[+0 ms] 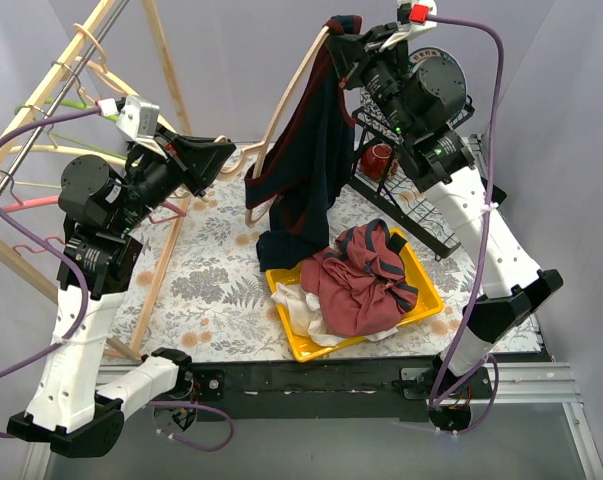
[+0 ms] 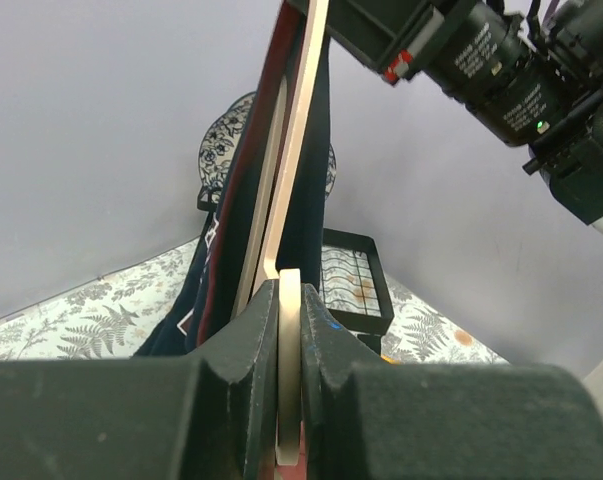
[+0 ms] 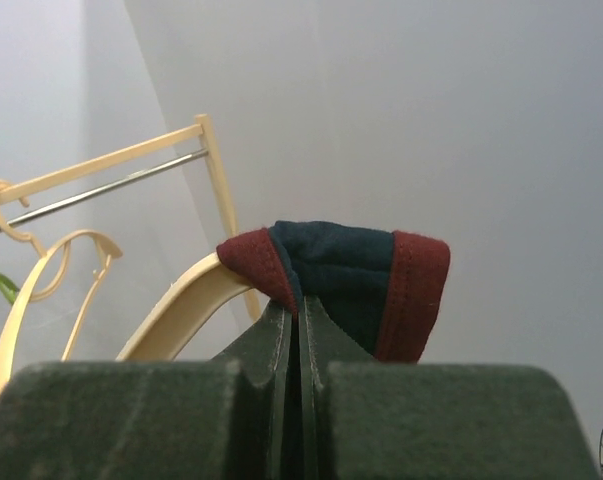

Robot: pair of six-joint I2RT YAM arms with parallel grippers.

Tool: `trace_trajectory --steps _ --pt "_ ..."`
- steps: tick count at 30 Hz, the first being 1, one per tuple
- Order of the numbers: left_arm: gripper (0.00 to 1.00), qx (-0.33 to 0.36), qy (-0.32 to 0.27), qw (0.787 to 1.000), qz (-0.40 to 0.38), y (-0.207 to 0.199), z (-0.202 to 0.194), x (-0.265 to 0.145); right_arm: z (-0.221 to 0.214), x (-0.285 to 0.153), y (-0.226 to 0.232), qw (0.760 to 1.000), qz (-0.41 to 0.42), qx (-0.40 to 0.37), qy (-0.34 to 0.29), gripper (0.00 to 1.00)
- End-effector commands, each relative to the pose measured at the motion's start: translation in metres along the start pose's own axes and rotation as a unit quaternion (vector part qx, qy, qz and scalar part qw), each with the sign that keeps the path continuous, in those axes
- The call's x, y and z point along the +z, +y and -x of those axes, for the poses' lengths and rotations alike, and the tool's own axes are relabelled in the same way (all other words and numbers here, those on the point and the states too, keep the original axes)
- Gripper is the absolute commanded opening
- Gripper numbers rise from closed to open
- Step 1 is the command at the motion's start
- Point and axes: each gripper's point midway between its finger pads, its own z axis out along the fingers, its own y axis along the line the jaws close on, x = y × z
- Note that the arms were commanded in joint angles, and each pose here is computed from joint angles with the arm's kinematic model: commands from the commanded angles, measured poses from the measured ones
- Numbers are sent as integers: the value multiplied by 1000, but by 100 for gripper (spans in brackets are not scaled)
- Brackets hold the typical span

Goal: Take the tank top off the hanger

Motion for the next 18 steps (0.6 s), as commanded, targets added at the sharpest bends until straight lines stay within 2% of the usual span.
trace_trajectory --steps 1,2,8,13,18 --pt "0 15 -56 998 1 -26 49 -33 80 -27 -62 991 -87 -23 -104 1" --pt "0 16 -58 998 0 -28 53 -33 65 -28 -65 993 -77 -21 -84 1" --pt "0 25 -53 996 61 -8 55 -38 56 -45 -87 997 -54 1 -62 1" --pt "0 29 -65 995 74 -6 63 -40 63 -53 -69 998 63 10 -15 1" --pt "0 25 -63 995 77 -3 68 -33 52 -59 -67 991 129 26 37 1"
